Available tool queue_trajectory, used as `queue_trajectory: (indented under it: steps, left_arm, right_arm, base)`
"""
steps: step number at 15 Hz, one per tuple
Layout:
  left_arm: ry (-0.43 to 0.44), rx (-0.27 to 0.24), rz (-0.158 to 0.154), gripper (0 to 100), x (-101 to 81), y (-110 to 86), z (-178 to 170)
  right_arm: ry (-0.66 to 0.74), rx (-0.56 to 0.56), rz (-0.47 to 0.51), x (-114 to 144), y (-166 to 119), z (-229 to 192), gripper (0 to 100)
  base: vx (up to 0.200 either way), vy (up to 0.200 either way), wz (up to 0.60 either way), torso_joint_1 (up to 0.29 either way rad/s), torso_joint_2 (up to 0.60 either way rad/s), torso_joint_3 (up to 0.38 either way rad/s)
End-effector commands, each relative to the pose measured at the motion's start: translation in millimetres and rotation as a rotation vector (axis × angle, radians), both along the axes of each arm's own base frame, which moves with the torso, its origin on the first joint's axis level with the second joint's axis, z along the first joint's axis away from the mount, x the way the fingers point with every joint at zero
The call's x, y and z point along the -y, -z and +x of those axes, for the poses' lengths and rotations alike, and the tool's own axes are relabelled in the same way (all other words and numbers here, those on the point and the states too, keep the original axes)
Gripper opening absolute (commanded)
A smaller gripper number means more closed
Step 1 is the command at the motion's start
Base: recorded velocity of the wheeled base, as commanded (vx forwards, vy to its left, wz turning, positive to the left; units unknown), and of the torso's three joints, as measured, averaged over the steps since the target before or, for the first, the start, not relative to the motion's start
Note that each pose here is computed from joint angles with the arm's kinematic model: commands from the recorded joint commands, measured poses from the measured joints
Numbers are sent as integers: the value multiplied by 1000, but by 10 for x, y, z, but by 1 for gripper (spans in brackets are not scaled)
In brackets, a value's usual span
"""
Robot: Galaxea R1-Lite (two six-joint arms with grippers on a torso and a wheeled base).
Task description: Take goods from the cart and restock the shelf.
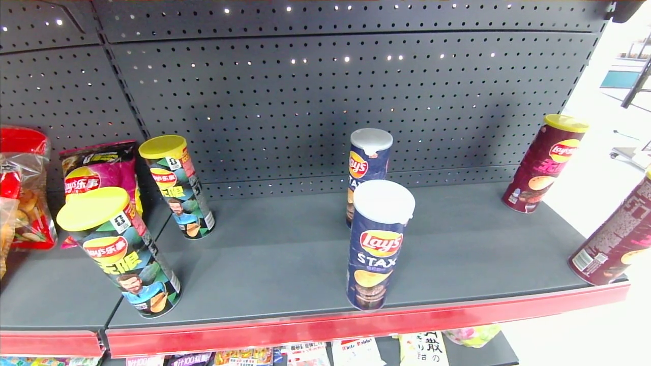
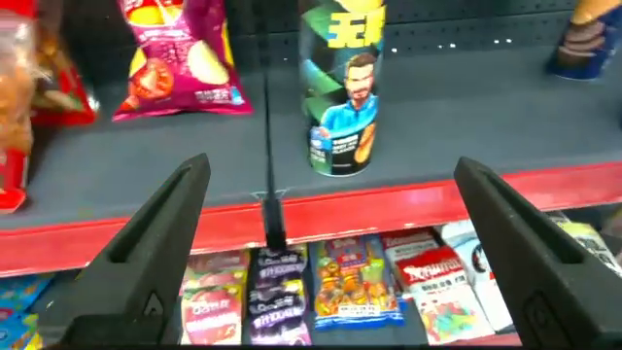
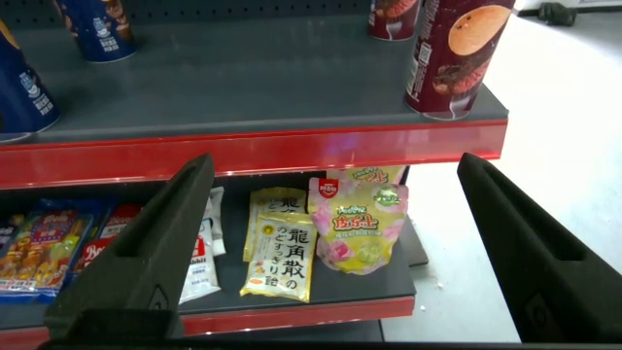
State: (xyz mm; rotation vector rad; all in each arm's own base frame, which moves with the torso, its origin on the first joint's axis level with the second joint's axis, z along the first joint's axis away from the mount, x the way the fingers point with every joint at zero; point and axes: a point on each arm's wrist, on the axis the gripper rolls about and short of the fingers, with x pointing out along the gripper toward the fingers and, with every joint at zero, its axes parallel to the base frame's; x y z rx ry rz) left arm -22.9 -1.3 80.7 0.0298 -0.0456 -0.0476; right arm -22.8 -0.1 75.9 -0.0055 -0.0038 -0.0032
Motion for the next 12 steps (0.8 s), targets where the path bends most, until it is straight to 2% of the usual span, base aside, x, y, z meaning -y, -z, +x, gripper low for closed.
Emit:
queue_trajectory:
  steps: [1,3,4,5,6,7,10,12]
  left_arm:
    - [-165,9,-27,100,-37,-5,-3]
    - [-127,7,-16,100,-29,-4,-2]
    - [-48,-4,-12,100,-11,7,-1]
    - [-24,-39,-3,100,-5,43,0]
    - [-27,-46,4,100,-6,51,0]
    - [-23,-34,38,100,-5,40,0]
    - [-26,-38,15,100,-6,43,0]
    - [-51,-39,-28,100,-12,43,0]
  right_arm:
    - [0,1,-1,0,0,0,100]
    - [1,1,-1,0,0,0,100]
    - [0,1,-1,0,0,0,100]
    - [0,1,-1,0,0,0,100]
    - [0,1,-1,0,0,0,100]
    - [1,1,1,0,0,0,100]
    - [1,1,-1,0,0,0,100]
    - [0,1,-1,0,0,0,100]
  base:
    - [0,0,0,0,0,0]
    - [0,0,0,0,0,0]
    - [0,0,0,0,0,0]
    - [0,0,0,0,0,0]
    - [0,0,0,0,0,0]
    - [0,0,0,0,0,0]
    - [0,0,0,0,0,0]
    - [0,0,0,0,0,0]
